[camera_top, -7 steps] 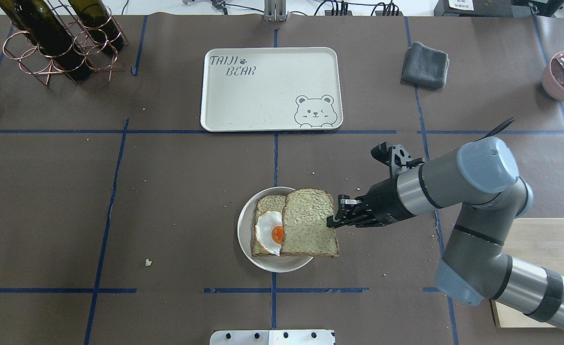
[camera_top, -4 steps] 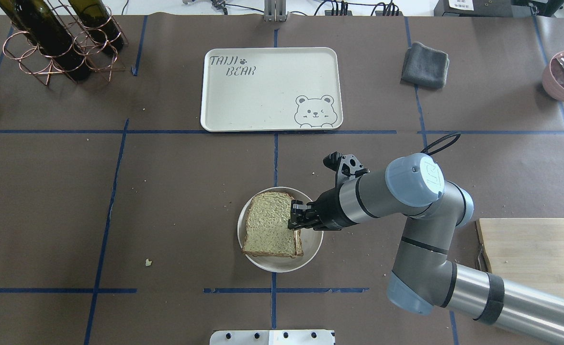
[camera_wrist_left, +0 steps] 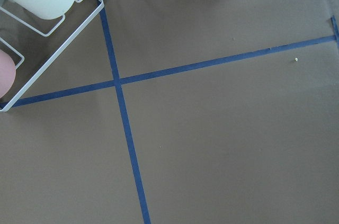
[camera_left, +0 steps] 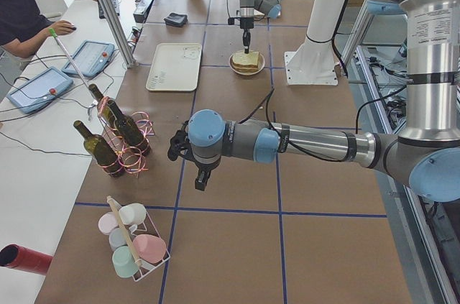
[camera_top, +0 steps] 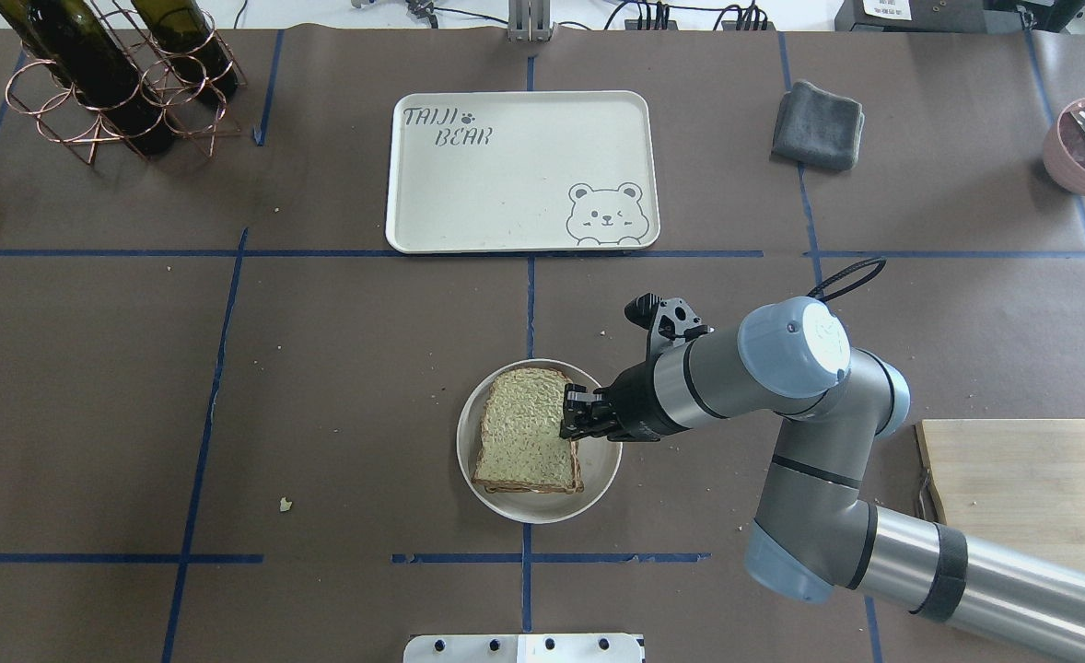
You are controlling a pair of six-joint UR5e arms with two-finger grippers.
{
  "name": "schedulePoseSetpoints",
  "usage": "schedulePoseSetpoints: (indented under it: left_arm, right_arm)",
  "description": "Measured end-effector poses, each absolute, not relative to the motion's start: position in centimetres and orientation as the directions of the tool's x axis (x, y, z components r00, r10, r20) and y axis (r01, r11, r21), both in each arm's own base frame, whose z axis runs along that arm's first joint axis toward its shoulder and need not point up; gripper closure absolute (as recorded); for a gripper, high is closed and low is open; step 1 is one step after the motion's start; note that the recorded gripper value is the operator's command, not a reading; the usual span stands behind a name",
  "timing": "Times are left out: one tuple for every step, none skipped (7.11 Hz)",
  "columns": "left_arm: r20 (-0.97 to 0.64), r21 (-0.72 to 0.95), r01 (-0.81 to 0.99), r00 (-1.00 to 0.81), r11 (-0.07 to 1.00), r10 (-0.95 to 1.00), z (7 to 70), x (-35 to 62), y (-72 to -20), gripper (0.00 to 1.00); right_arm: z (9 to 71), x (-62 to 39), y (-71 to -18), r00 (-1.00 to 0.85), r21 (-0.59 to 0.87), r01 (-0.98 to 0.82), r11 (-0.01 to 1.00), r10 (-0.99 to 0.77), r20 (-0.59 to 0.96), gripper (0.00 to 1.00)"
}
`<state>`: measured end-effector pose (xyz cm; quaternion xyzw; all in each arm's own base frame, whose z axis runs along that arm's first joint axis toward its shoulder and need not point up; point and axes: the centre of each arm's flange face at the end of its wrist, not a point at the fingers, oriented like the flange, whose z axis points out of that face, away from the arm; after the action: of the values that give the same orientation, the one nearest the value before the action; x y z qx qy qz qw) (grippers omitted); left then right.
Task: Make sandwich and place on tray
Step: 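Open the right gripper and withdraw it from the sandwich while the left arm reaches in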
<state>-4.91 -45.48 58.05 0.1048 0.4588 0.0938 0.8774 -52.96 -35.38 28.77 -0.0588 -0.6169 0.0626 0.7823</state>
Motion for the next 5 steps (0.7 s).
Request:
schedulePoseSetpoints:
  left_arm:
    - [-0.794, 0.280, -0.068, 0.545, 0.958, 0.271, 57.5, -3.9, -45.8, 0.00]
    - [-0.810, 0.283, -0.061, 0.520, 0.957, 0.273, 56.3, -1.6, -46.3, 0.00]
    - [-0.834, 0.274, -0.061, 0.482, 0.960, 0.269, 54.6, 2.6, -46.6, 0.00]
    - [-0.870, 0.235, -0.053, 0.433, 0.970, 0.235, 52.0, 8.2, -46.6, 0.00]
    - [-0.907, 0.174, -0.031, 0.384, 0.984, 0.173, 48.4, 15.0, -46.2, 0.02]
  right_arm:
    - [28.8, -52.9, -35.5, 0.232, -0.171, -0.029, 0.985, 0.173, 0.957, 0.00]
    - [28.6, -52.3, -35.7, 0.228, -0.172, -0.035, 0.984, 0.175, 0.958, 0.00]
    - [28.7, -50.7, -36.3, 0.220, -0.172, -0.045, 0.984, 0.178, 0.959, 0.00]
    - [29.8, -48.0, -37.0, 0.222, -0.180, -0.065, 0.982, 0.190, 0.956, 0.00]
    - [31.7, -44.2, -38.4, 0.232, -0.196, -0.091, 0.976, 0.212, 0.949, 0.00]
